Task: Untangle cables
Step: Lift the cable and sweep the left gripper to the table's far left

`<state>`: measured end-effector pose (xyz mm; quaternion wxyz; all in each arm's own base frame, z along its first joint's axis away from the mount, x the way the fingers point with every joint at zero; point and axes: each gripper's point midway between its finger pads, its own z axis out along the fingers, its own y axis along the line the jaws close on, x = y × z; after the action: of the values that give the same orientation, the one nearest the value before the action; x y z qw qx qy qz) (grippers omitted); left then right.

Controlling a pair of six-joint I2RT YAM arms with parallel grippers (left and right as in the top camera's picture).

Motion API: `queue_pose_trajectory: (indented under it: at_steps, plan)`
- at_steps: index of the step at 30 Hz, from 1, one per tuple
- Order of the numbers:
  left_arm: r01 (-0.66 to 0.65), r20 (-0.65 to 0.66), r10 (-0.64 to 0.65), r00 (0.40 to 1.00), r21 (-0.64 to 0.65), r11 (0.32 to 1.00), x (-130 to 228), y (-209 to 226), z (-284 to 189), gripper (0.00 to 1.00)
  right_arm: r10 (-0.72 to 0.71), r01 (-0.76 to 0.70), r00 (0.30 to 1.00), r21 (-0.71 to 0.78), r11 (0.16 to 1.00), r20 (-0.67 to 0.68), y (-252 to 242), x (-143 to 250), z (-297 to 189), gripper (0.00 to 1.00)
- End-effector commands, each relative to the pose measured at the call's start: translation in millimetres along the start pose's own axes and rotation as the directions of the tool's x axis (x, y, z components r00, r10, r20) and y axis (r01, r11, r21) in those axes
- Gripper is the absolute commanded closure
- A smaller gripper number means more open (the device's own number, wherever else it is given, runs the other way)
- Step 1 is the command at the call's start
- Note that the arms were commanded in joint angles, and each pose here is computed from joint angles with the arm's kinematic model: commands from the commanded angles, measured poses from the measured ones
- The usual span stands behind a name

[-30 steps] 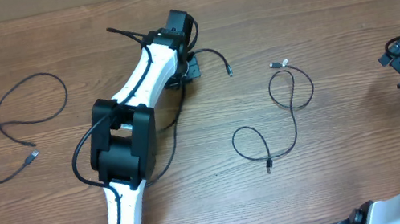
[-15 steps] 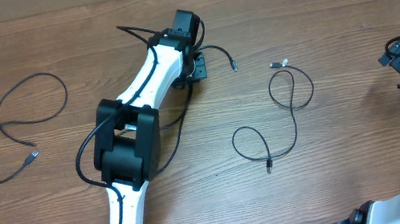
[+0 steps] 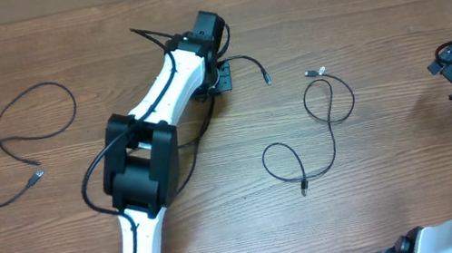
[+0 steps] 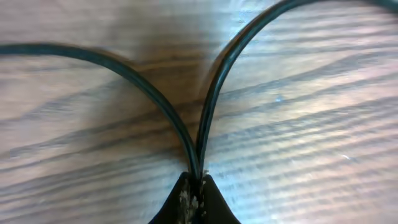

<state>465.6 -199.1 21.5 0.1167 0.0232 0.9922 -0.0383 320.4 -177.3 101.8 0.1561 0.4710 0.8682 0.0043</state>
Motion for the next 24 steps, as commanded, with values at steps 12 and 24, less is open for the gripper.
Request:
queue_pose_trajectory:
  at_steps: [12, 24]
  plan:
    - [0.016, 0.376, 0.198, 0.905, -0.495, 0.869, -74, 102, -182, 0.96, 0.001, -0.001, 1.000, 0.003, 1.000, 0.011, -1, -2, -1, 0.00]
    - [0.173, 0.342, 0.139, 0.930, -0.736, 0.654, -73, 228, -226, 0.96, 0.001, -0.001, 1.000, 0.003, 1.000, 0.011, -1, -2, -1, 0.00]
